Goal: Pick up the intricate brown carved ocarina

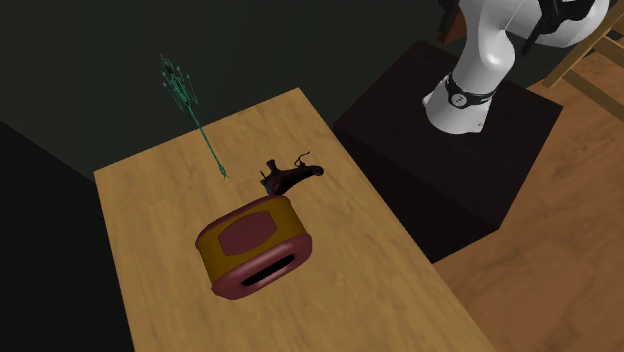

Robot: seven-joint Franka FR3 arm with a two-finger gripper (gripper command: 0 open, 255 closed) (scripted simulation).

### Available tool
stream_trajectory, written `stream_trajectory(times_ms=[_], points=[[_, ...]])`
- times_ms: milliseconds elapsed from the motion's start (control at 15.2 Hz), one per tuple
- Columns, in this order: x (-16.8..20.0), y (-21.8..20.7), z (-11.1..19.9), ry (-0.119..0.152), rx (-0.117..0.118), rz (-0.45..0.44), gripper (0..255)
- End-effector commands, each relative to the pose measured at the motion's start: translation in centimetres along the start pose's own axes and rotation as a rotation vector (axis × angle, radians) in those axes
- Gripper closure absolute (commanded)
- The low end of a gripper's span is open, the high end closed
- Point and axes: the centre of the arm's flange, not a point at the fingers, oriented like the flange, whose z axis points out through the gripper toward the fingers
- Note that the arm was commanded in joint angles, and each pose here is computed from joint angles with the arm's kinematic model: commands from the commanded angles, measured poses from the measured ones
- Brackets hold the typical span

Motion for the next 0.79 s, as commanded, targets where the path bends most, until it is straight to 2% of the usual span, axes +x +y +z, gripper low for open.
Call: stream_trajectory(times_ms=[0,726], points=[[0.0,0.0,0.0,0.0,0.0,0.0,0],[2.8,7.3,11.8,0.03,-0.032,0.061,0]])
